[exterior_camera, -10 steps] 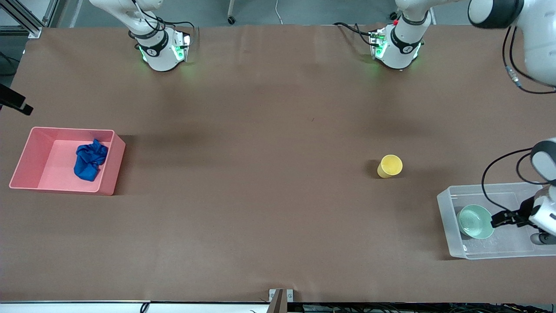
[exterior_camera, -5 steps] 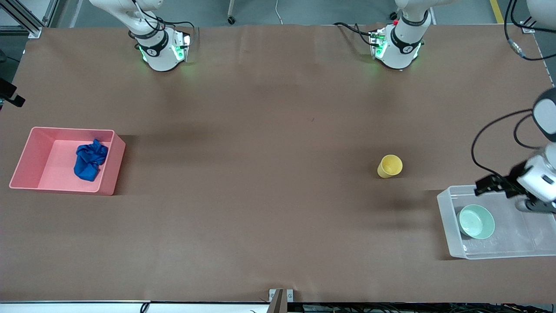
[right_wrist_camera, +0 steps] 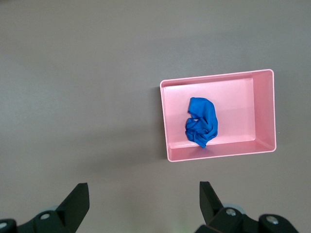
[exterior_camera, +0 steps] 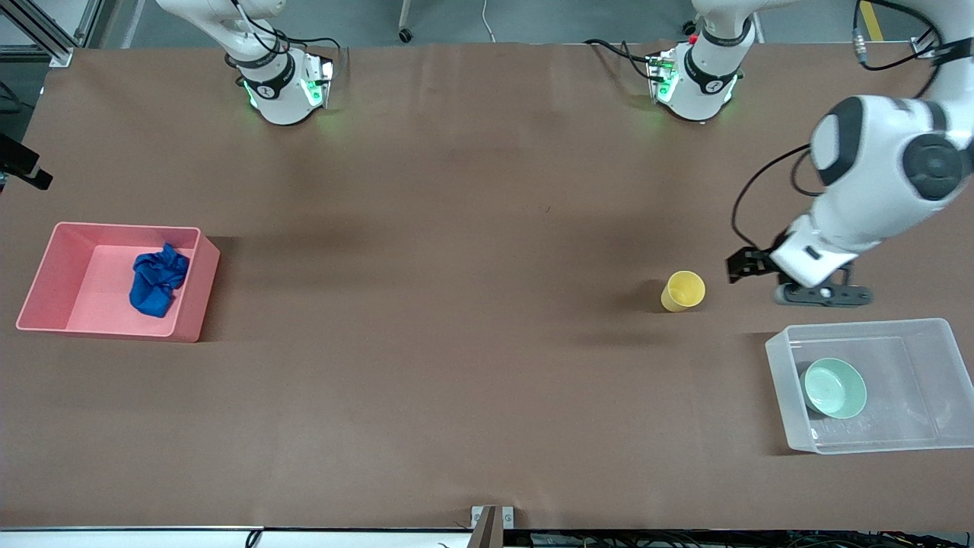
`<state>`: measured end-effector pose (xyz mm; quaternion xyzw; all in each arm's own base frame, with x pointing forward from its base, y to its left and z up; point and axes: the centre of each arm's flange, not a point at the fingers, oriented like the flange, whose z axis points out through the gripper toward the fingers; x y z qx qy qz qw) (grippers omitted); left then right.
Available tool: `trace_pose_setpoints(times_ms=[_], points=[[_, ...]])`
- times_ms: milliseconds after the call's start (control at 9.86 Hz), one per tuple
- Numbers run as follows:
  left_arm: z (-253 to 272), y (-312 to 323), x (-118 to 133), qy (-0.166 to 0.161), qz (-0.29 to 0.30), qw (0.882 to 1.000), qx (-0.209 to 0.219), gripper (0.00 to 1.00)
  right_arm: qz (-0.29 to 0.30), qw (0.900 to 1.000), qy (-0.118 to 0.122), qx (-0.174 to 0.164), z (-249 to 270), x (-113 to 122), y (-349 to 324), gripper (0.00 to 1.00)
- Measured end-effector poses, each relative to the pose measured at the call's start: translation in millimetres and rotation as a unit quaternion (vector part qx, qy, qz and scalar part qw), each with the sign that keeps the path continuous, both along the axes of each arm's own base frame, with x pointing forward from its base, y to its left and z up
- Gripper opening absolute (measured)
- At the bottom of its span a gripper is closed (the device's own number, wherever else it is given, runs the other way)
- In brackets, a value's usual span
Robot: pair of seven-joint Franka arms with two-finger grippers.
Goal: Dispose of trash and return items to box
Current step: 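Move the left gripper from the clear box to the yellow cup, then grasp the yellow cup rim with the left gripper and lift it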
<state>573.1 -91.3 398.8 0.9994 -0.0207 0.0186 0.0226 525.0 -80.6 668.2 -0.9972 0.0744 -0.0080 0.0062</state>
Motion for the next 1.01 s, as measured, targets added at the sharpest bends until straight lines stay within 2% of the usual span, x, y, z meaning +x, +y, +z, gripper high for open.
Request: trace_pose_setpoints(times_ms=[304, 710, 913, 1014], points=[[-59.2, -13.6, -21.9, -0.016, 0.004, 1.000, -0.009, 0.91, 0.001, 1.000, 0.000, 0.000, 0.0, 0.0, 0.0, 1.00], [-117.8, -9.6, -22.8, -0.006, -0.018, 1.000, -0.004, 0.88, 0.001, 1.000, 0.001, 0.000, -0.1, -0.2, -0.5, 1.00], [-139.2, -8.2, -23.0, 0.004, -0.021, 1.000, -0.008, 0.82, 0.001, 1.000, 0.001, -0.001, -0.2, -0.3, -0.7, 1.00], [-146.2, -8.2, -24.0, 0.010, -0.020, 1.000, -0.009, 0.76, 0.001, 1.000, 0.001, -0.001, -0.3, -0.4, -0.7, 1.00]])
